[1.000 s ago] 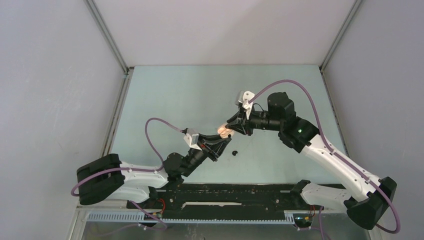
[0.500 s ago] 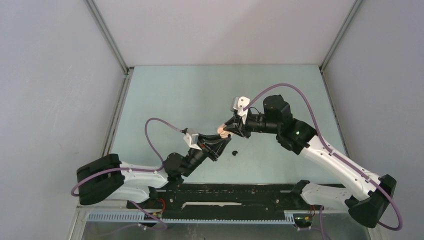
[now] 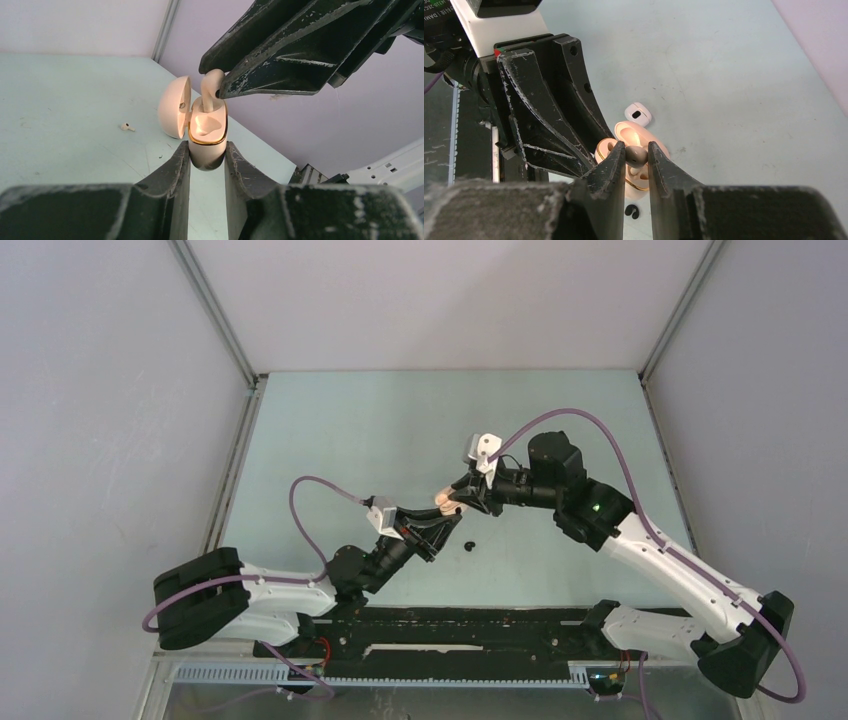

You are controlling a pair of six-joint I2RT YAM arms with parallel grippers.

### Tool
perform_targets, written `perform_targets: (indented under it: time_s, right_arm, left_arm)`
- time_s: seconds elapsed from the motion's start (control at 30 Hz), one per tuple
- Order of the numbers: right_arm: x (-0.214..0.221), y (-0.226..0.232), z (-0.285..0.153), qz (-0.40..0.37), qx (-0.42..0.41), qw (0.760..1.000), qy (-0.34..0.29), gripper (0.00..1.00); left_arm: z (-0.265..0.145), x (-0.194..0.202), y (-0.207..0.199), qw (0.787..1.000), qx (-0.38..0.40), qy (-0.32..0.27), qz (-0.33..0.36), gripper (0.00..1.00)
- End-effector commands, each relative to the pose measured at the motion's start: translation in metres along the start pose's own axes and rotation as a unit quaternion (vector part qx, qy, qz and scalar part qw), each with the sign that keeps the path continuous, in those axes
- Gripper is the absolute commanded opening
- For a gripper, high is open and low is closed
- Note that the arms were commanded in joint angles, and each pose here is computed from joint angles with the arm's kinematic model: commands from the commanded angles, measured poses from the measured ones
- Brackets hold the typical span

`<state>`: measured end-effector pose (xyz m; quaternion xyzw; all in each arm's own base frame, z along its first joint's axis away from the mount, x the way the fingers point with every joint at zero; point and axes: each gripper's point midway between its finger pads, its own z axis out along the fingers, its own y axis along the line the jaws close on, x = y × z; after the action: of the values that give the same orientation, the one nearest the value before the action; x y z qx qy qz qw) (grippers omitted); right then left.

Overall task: Insert the wireless bluetooth earbuds into the charging case
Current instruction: Insert the right earbud into the right side groove of the charging case.

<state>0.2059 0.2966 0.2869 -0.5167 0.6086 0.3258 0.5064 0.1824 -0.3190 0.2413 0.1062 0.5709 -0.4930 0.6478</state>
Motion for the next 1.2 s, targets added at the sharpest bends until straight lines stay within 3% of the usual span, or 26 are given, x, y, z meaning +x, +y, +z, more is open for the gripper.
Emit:
perform_targets:
  time_s: [0.0,1.03,1.17]
  right_arm:
    - [-0.004,-0.006,-0.006,0.002,0.018,1.000,-0.008,0.00]
    - [0.010,-0.009,0.002,0.052,0.007,0.999,0.009,0.00]
    - [0.012,-0.010,0.004,0.055,0.009,0.998,0.011,0.09]
  left_arm:
    - [0.002,-0.021,-0.007,0.999,0.009,-0.042,-0.016,0.00]
    - [-0.001,-0.021,-0.005,0.999,0.014,-0.052,0.009,0.00]
    - [-0.002,-0.020,-0.004,0.999,0.013,-0.050,0.013,0.00]
